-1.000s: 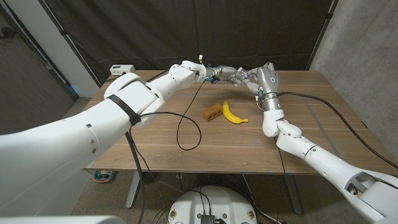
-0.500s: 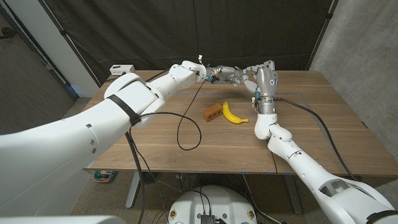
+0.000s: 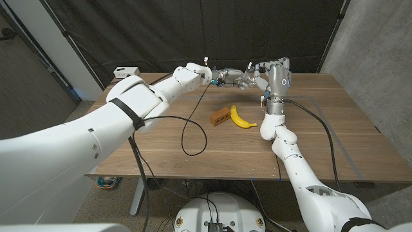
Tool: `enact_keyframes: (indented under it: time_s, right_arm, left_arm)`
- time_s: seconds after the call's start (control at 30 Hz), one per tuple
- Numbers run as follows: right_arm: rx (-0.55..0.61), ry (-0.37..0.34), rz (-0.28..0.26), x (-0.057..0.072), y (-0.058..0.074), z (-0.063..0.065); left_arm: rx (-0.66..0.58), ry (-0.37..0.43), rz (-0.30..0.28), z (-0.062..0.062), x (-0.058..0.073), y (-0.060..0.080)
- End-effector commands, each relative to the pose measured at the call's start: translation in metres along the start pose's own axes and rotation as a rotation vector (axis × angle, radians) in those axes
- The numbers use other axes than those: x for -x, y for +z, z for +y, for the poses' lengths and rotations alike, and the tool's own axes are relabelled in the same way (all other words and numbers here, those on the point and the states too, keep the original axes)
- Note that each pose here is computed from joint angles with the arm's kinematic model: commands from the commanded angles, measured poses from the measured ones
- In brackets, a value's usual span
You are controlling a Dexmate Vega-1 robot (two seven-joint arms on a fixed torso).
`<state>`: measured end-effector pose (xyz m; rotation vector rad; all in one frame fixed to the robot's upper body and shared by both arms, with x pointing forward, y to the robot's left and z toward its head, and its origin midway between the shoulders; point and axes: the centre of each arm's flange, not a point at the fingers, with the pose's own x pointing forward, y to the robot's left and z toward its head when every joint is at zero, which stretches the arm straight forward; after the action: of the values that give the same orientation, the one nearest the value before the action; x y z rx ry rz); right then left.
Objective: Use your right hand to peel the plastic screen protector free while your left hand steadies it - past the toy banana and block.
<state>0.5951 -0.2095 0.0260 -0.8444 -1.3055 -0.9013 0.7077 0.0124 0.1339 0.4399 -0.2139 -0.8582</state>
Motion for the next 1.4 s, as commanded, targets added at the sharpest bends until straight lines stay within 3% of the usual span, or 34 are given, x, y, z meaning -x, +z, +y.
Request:
enact_keyframes:
  time_s: [0.03,0.17,0.4,0.57,0.73,0.87,1.1,1.4]
  right_arm:
    - [-0.049,-0.032,0.075,0.003,0.001,0.002]
    - [-0.193,-0.078,0.13,0.001,-0.002,-0.004]
    - [-0.501,0.142,0.257,-0.006,-0.017,-0.015]
    - [-0.499,0.203,0.303,-0.006,-0.017,-0.018]
    - [-0.495,0.267,0.396,-0.005,-0.02,-0.02]
    - [-0.487,0.228,0.463,-0.003,-0.022,-0.023]
    - [-0.484,0.179,0.495,0.001,-0.026,-0.031]
    - [-0.617,0.262,0.464,0.005,-0.029,-0.034]
  left_arm:
    - [-0.013,-0.047,-0.012,0.002,0.008,-0.004]
    - [-0.059,-0.067,-0.015,0.005,0.012,-0.005]
    - [-0.152,-0.062,-0.008,0.011,0.018,-0.005]
    - [-0.19,-0.063,-0.023,0.012,0.019,0.0]
    - [-0.235,-0.097,-0.06,0.009,0.022,0.003]
    - [-0.233,-0.11,-0.071,0.007,0.023,0.003]
    - [-0.235,-0.13,-0.092,0.003,0.023,0.006]
    - [-0.236,-0.125,-0.106,0.0,0.02,0.007]
